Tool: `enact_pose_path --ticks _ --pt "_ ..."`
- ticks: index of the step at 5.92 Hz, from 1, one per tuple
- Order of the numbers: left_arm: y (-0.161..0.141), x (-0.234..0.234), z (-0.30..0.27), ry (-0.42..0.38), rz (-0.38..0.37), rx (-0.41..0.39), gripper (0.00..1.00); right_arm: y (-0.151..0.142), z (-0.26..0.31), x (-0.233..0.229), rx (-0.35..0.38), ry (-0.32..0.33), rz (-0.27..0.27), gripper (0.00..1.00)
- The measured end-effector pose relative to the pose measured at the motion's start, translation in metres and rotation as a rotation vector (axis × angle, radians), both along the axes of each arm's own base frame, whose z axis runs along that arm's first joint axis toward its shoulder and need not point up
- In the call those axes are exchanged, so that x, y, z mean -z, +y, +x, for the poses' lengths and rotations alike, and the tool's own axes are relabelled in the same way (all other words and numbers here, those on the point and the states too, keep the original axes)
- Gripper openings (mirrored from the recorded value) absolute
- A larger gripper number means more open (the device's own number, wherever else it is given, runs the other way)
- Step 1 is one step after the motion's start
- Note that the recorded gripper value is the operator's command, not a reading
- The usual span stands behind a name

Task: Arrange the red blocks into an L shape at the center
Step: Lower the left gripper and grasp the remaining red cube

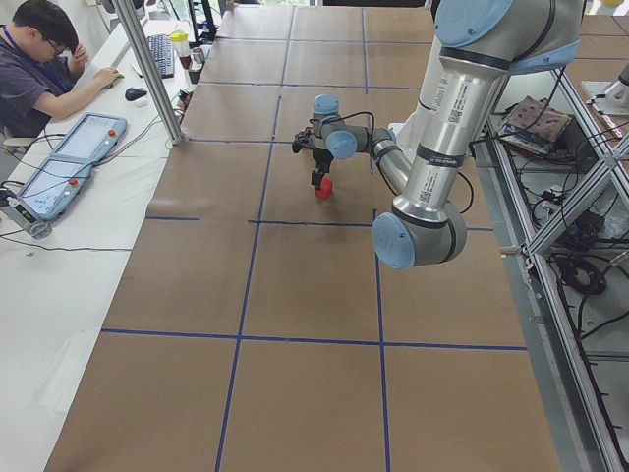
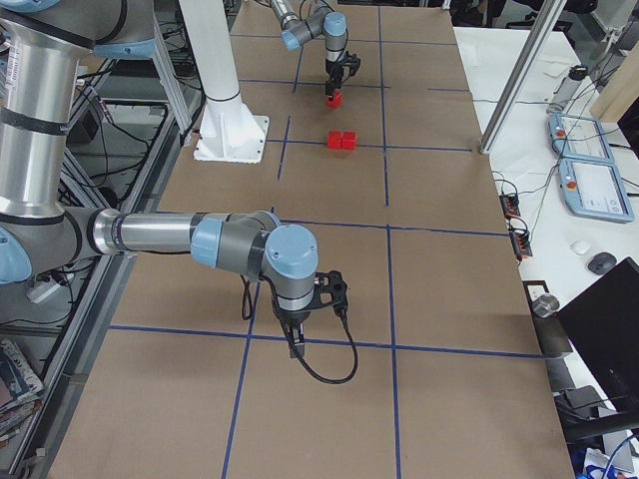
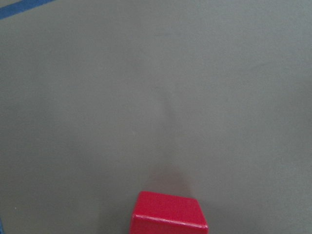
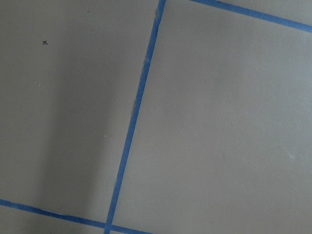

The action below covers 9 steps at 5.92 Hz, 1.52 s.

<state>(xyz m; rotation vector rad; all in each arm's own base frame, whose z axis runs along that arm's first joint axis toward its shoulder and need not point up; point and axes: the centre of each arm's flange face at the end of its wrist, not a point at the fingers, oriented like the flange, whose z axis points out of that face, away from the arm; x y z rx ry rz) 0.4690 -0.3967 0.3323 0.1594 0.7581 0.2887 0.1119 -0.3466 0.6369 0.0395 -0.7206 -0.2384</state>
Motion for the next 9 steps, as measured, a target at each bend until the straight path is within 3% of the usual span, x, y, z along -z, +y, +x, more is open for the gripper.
enact_pose_path --ticks 2,3,6,7,9 --pt "-0.003 -0.009 0.012 -0.019 -0.009 -0.008 0.98 0.000 0.000 -0.001 0.001 0.001 -0.001 1.00" --pt "-0.005 -0.014 0.017 -0.029 -0.015 -0.010 0.92 0.000 0.000 -0.001 0.001 0.001 -0.002 1.00" --pt "-0.008 -0.020 0.023 -0.042 -0.024 -0.010 0.35 0.000 0.000 -0.001 0.000 0.001 -0.002 1.00" --pt "-0.008 -0.018 0.023 -0.040 -0.025 -0.012 0.30 0.000 0.000 -0.001 0.000 0.001 -0.002 1.00" --pt "-0.018 0.015 0.023 -0.015 -0.019 0.006 0.30 0.000 0.000 0.000 0.000 0.001 -0.001 1.00"
